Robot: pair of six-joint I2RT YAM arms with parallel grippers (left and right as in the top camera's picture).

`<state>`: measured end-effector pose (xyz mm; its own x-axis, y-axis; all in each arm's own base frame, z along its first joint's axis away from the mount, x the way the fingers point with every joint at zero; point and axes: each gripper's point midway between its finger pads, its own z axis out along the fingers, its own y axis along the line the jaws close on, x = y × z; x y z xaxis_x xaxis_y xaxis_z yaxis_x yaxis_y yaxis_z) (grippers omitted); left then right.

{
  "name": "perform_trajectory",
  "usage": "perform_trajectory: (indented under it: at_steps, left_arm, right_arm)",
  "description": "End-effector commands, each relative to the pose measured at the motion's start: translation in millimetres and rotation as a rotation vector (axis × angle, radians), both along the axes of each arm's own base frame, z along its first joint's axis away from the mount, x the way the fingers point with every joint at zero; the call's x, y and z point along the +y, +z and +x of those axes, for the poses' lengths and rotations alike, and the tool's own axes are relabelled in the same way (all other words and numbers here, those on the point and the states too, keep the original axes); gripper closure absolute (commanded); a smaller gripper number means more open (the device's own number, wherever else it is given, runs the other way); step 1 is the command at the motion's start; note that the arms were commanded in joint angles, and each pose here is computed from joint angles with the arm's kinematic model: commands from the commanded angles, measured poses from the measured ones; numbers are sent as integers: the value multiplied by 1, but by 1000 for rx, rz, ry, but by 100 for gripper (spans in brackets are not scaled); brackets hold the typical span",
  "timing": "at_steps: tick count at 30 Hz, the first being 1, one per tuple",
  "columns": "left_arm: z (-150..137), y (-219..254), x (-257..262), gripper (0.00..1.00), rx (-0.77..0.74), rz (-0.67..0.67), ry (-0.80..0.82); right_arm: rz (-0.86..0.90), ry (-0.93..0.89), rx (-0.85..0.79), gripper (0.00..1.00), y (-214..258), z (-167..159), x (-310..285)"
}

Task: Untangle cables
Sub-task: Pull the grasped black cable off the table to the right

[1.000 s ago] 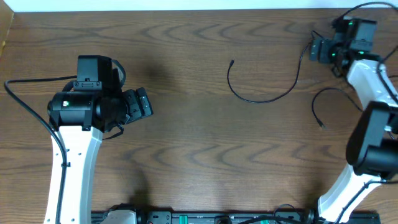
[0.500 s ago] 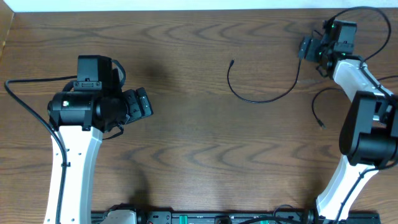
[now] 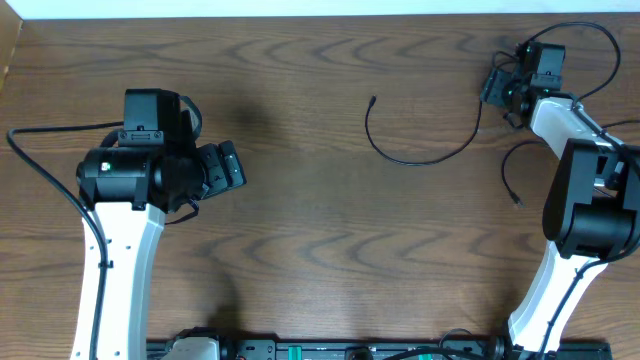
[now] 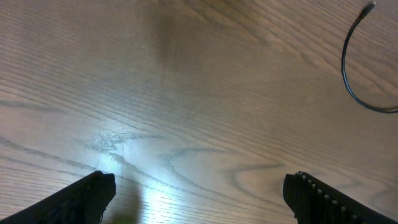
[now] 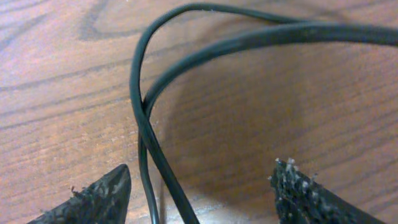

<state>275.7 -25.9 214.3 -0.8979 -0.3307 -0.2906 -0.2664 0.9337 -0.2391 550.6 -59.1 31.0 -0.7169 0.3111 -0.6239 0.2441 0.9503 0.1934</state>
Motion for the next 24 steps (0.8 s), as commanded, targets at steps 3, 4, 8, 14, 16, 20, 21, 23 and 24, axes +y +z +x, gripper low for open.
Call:
perform_trajectory:
  at_steps: [3, 4, 8, 14, 16, 20, 21, 23, 24]
  left_arm:
    - [1, 5, -2, 8, -15, -2, -21]
    - [0, 4, -2, 8, -13, -2, -21]
    - [-1, 1, -2, 8, -1, -2, -21]
    - [-2, 0, -2, 8, 1, -2, -20]
    - [-1, 0, -2, 8, 0, -2, -20]
    - [1, 1, -2, 8, -11, -2, -20]
    - [2, 1, -2, 8, -15, -2, -20]
    - [4, 2, -2, 8, -22, -3, -21]
    - [4, 2, -2, 8, -22, -3, -21]
  right_arm:
    - [4, -4, -14, 29, 5, 4, -1]
    - [3, -5, -21, 29, 6, 5, -2]
    - [-3, -4, -76, 29, 15, 15, -2]
    - [-11, 0, -182, 30, 28, 35, 0]
    - [-9, -5, -188, 30, 26, 37, 0]
    - [2, -30, -175, 29, 12, 37, -5]
    - [3, -30, -171, 29, 9, 37, -5]
    - [8, -33, -157, 29, -1, 36, -5]
    - [11, -35, -150, 29, -6, 35, -4]
